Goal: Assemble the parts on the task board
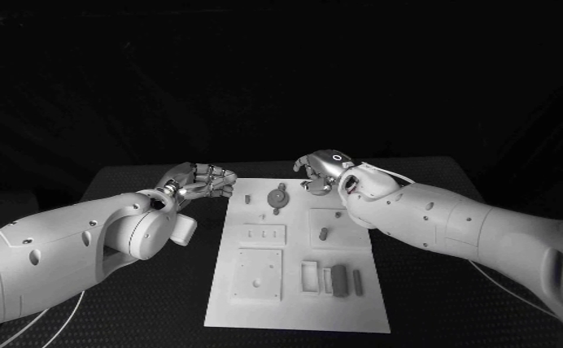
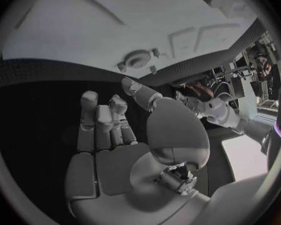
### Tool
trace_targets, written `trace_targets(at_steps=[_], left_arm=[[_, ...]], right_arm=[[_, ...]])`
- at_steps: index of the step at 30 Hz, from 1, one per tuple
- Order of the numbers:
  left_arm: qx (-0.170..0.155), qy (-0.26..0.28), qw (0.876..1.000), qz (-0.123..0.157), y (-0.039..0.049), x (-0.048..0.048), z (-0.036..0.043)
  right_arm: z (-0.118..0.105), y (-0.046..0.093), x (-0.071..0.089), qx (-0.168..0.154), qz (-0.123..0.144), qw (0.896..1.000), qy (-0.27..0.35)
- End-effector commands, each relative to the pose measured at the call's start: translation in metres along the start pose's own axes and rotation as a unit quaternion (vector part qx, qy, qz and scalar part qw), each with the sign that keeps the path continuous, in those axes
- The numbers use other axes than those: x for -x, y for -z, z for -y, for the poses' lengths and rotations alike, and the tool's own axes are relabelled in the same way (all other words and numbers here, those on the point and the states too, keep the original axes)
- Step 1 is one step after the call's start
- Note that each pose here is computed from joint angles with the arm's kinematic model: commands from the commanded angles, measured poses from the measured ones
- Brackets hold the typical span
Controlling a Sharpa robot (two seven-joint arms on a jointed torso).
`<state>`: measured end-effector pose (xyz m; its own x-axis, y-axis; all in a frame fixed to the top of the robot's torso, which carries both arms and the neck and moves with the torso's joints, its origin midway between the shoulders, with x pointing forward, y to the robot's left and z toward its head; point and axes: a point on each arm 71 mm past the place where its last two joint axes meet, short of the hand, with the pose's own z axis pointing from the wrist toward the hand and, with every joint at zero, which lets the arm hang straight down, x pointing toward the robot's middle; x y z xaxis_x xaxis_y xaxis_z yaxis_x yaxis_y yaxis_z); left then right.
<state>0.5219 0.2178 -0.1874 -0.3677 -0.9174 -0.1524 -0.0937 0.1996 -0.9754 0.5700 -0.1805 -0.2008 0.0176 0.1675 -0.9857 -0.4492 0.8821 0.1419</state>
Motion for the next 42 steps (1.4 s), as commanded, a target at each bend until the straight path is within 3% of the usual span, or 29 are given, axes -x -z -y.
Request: trace_targets(at_steps=[1,6,17,26,34,42], left_arm=[[-0.009,0.003,1.0,-0.004,0.0,0.0005,0.0018],[-0.009,0.002,1.0,-0.005,-0.0009,0.0034,0.0011],[-0.01,-0.001,1.0,-0.012,-0.0031,0.0052,0.0002],[-0.01,-0.001,1.0,-0.013,-0.0028,0.006,-0.0002],[-0.008,0.0,1.0,-0.014,-0.0027,0.0055,-0.0023],[-0.006,0.001,1.0,-0.015,-0.0026,0.0053,-0.0043]], right_arm=[[0.009,0.006,0.019,0.021,0.028,0.997,-0.073],[0.041,0.021,0.031,0.0,0.005,0.996,-0.091],[0.093,0.048,0.034,-0.036,-0.039,0.994,-0.092],[0.106,0.067,0.015,-0.048,-0.066,0.992,-0.099],[0.107,0.072,-0.003,-0.059,-0.073,0.99,-0.105],[0.109,0.072,-0.009,-0.068,-0.08,0.989,-0.105]])
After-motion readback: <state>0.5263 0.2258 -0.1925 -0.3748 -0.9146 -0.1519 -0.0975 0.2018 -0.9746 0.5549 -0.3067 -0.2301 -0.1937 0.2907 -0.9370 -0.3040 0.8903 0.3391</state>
